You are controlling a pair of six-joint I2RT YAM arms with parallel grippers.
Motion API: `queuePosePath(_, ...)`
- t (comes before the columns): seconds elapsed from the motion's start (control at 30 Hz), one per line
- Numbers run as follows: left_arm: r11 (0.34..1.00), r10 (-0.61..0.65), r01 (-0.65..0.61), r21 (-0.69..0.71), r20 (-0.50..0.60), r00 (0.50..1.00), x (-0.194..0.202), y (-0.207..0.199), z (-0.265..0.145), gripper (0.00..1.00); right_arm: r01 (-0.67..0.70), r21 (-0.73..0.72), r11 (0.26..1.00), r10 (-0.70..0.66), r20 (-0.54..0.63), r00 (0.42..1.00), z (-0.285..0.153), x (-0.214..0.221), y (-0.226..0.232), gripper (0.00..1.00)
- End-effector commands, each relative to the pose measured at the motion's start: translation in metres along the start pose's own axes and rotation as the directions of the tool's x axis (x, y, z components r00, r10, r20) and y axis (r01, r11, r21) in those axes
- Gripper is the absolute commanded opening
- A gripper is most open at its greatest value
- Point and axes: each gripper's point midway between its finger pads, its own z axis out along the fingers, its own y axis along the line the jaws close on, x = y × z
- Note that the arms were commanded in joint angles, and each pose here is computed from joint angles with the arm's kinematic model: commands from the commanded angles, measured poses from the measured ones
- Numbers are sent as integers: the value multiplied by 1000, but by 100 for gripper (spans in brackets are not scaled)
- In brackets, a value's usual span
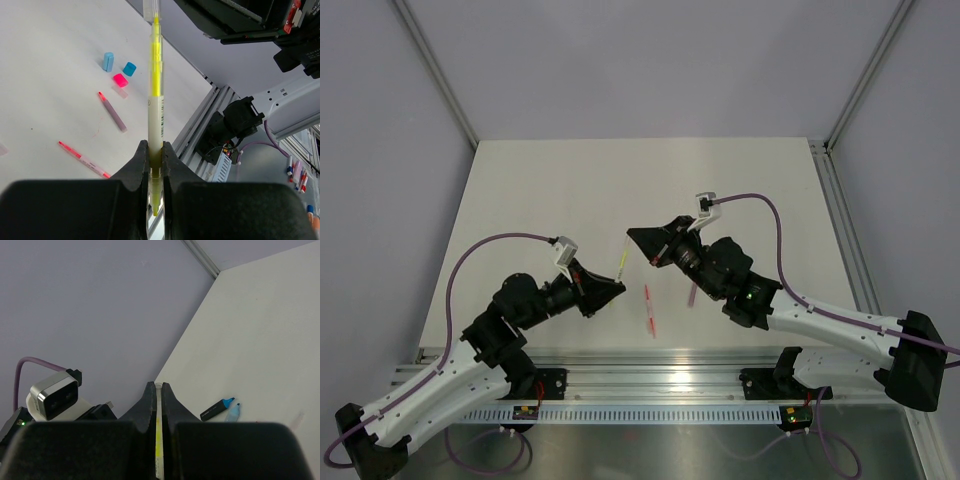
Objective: Insert the pens into the pen caps
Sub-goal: Insert the pen cap onto the pen.
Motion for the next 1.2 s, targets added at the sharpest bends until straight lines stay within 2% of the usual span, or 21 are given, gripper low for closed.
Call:
queuePosePath(0.0, 999, 37, -39, 23, 84, 996, -27, -12, -1, 0, -19, -27, 999, 19, 4, 1000, -4, 0, 8, 0)
queuePosePath(0.5, 999, 41, -44, 24, 106, 994, -39, -17, 1, 0, -20, -33, 999, 18, -70, 997, -19, 33, 5, 0)
queuePosePath(0.87, 994, 48, -64, 88, 176, 983, -80, -46, 0, 0, -17, -45, 999, 9, -171, 985, -37, 72, 1, 0)
queuePosePath(1.17, 983, 71, -103, 153, 202, 977, -107, -72, 0, 0, 16, -71, 997, -36, -304, 952, -52, 117, 3, 0)
